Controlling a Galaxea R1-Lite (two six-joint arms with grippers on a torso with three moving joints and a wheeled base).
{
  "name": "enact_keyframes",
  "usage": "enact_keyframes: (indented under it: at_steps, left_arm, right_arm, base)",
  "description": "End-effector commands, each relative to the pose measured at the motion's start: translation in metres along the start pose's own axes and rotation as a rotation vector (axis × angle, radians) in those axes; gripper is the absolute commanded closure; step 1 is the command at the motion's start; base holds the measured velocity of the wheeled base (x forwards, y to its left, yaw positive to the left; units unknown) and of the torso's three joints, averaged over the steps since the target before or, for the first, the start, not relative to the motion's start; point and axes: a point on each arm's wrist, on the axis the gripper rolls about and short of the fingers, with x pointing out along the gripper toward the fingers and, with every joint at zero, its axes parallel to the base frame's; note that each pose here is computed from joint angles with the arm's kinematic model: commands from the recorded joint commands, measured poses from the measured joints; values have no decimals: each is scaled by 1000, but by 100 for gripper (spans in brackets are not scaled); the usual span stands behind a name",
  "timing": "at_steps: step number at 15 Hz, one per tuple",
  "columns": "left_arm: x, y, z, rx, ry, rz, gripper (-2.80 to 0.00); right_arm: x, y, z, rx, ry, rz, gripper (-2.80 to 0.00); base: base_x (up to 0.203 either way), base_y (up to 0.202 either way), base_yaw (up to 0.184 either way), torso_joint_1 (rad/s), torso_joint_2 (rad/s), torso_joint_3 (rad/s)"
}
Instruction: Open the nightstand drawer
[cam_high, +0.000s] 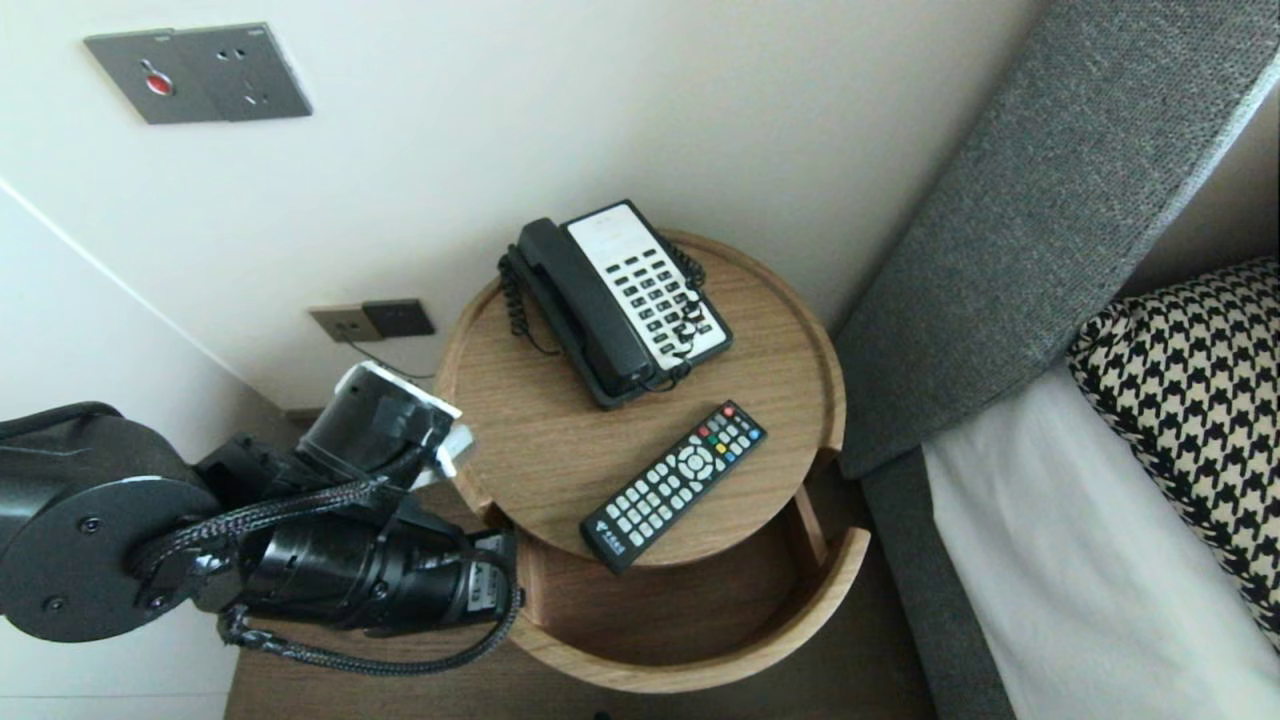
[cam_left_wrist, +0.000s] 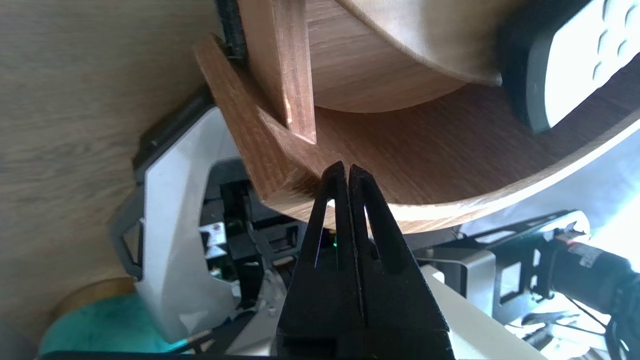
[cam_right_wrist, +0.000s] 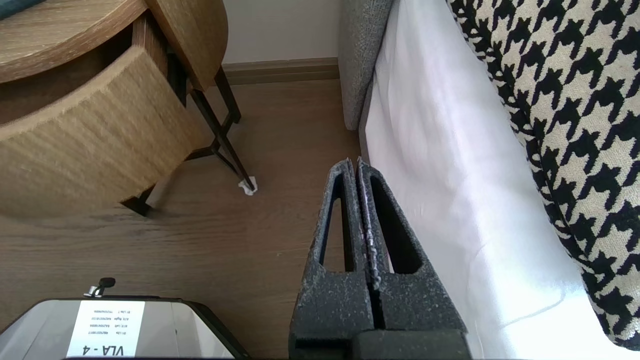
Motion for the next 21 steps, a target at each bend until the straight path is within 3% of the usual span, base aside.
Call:
enact_keyframes:
  at_steps: [1, 11, 21]
  left_arm:
    - [1, -1, -9, 5, 10, -14, 0]
    - [9, -2, -42, 29, 79, -27, 0]
    - [8, 13, -72, 68, 103, -27, 0]
  right_arm:
    - [0, 0, 0, 0, -2, 0, 0]
    - [0, 0, 0, 0, -2, 0, 0]
    - [0, 0, 0, 0, -2, 0, 0]
  base:
    - [0, 0, 0, 0, 0, 0]
    - [0, 0, 0, 0, 0, 0]
    - [0, 0, 0, 0, 0, 0]
